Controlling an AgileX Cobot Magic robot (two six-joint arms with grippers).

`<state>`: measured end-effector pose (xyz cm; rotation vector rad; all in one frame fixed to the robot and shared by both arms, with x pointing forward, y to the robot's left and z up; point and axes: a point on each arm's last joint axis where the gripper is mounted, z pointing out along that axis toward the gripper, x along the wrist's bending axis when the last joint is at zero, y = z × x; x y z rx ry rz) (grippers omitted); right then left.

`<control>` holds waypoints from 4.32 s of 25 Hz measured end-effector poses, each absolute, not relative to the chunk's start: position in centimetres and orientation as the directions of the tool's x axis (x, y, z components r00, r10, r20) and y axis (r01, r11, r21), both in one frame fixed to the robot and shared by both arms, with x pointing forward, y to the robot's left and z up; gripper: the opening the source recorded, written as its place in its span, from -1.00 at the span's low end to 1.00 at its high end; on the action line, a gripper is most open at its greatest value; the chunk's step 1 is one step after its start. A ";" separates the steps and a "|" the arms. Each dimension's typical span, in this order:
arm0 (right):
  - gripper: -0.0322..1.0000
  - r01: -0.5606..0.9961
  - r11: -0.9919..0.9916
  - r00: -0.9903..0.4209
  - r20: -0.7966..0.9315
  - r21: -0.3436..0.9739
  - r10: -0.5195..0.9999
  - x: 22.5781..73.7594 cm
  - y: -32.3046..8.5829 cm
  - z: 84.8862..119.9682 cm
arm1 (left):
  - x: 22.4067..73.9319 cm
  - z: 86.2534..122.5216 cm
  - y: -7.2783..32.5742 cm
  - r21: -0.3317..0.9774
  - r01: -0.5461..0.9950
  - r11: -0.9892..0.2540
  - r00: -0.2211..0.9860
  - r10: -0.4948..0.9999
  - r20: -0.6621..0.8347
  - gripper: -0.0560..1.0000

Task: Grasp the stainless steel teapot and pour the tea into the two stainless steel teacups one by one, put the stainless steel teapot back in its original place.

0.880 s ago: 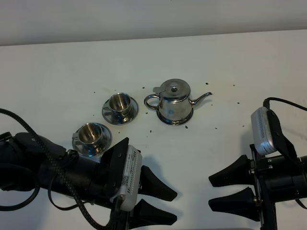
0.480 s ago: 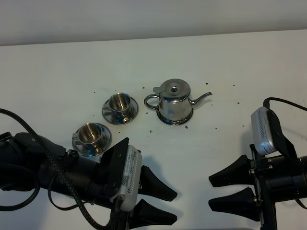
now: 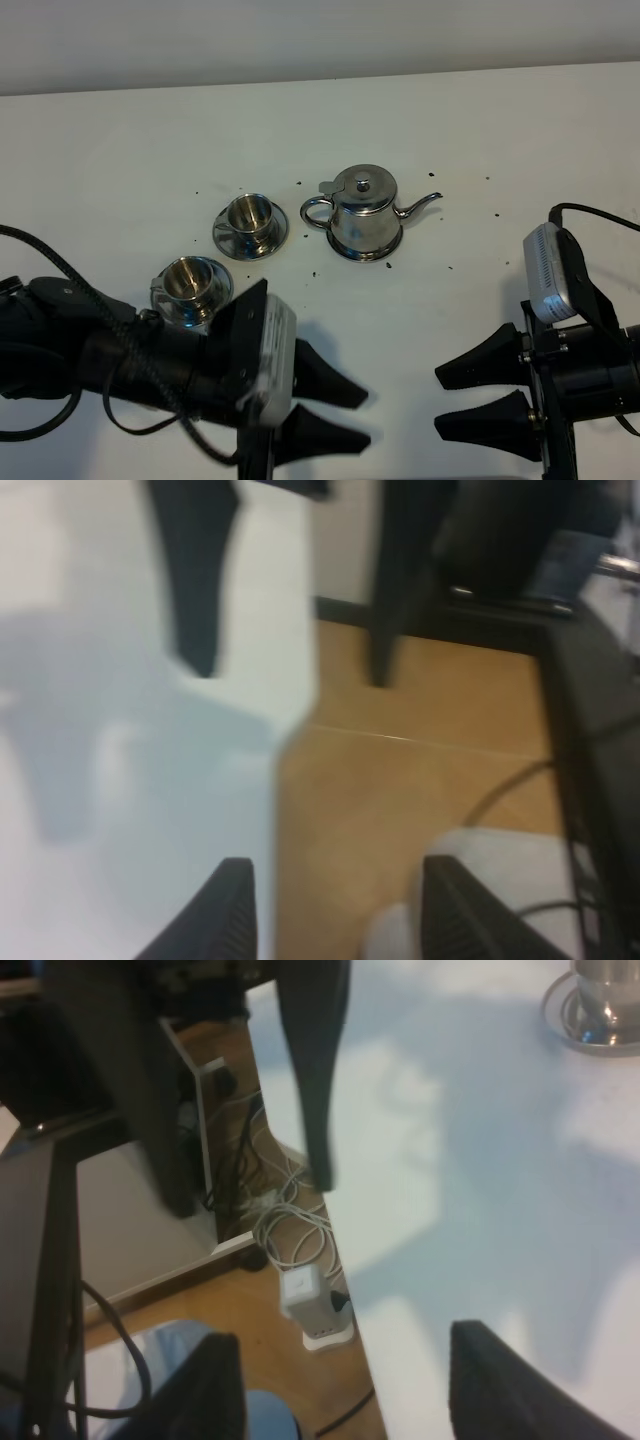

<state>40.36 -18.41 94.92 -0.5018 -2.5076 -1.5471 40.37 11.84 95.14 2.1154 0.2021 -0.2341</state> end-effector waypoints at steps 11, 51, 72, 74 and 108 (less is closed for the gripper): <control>-0.06 0.427 0.388 -0.872 0.258 0.817 0.416 43.7 -18.7 97.0 | 43.3 100.1 13.8 0.822 0.434 -0.369 0.806 0.567 -0.171 -0.19; -0.06 0.498 0.450 -0.810 0.214 0.741 0.546 48.0 -14.6 105.3 | 30.0 104.8 28.0 0.586 0.782 -0.210 0.281 0.959 -0.031 -0.20; -0.06 0.503 0.449 -0.812 0.226 0.738 0.538 47.9 -14.6 105.3 | 26.3 104.5 29.1 0.691 0.683 -0.238 0.359 0.933 -0.033 -0.20; -0.06 0.503 0.449 -0.812 0.226 0.738 0.538 47.9 -14.6 105.3 | 26.3 104.5 29.1 0.691 0.689 -0.218 0.332 0.943 -0.034 -0.20; -0.06 0.511 0.414 -0.795 0.231 0.753 0.561 48.2 -14.5 105.5 | 22.9 104.6 30.1 0.837 0.547 0.009 0.040 0.999 -0.037 -0.20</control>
